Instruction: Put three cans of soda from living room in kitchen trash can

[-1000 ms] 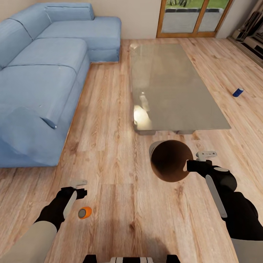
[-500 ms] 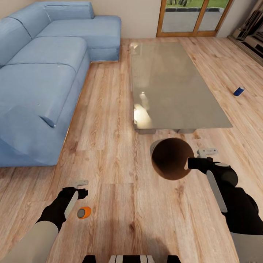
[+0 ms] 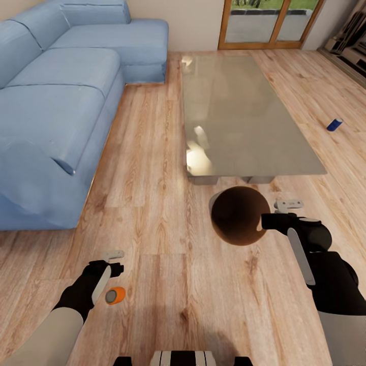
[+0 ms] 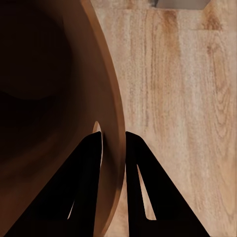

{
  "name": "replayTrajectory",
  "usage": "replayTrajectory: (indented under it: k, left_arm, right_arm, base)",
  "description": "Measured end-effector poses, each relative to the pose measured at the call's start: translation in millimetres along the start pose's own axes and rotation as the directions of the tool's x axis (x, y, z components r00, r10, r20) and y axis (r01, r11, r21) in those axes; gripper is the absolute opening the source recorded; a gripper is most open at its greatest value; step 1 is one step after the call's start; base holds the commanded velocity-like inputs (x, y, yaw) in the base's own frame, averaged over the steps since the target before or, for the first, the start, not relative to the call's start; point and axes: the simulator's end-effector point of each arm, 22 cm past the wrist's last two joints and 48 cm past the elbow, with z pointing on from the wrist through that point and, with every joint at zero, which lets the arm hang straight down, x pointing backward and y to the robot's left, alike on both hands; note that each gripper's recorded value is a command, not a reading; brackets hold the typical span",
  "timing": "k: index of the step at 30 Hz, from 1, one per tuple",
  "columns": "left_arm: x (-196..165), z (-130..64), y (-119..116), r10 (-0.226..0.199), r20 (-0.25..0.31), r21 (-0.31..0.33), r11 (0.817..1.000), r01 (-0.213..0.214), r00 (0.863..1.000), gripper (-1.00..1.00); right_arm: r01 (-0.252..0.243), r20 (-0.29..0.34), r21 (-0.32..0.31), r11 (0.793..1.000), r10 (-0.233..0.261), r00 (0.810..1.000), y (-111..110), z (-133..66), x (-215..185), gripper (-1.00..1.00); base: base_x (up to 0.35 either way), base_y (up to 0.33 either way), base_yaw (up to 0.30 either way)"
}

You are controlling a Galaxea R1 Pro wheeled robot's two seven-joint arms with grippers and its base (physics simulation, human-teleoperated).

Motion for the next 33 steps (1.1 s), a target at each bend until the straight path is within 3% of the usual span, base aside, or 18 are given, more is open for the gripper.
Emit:
replayTrajectory:
  k: [20, 33]
  left_arm:
    - [12.6, 38.7, -8.0, 0.0, -0.002, -0.003, 1.0, 0.0, 1.0, 1.0]
    - [41.0, 70.7, -4.3, 0.006, -0.045, -0.04, 0.999, -0.008, 0.999, 1.0]
  right_arm:
    - [-0.001, 0.011, 0.004, 1.0, 0.001, 1.0, 2.6, 28.1, 11.1, -1.0]
    - [-0.002, 0.025, 0.007, 1.0, 0.002, 1.0, 4.7, 47.2, 21.6, -1.0]
  base:
    - [0.0, 0.0, 0.0]
    - [0.0, 0.0, 0.0]
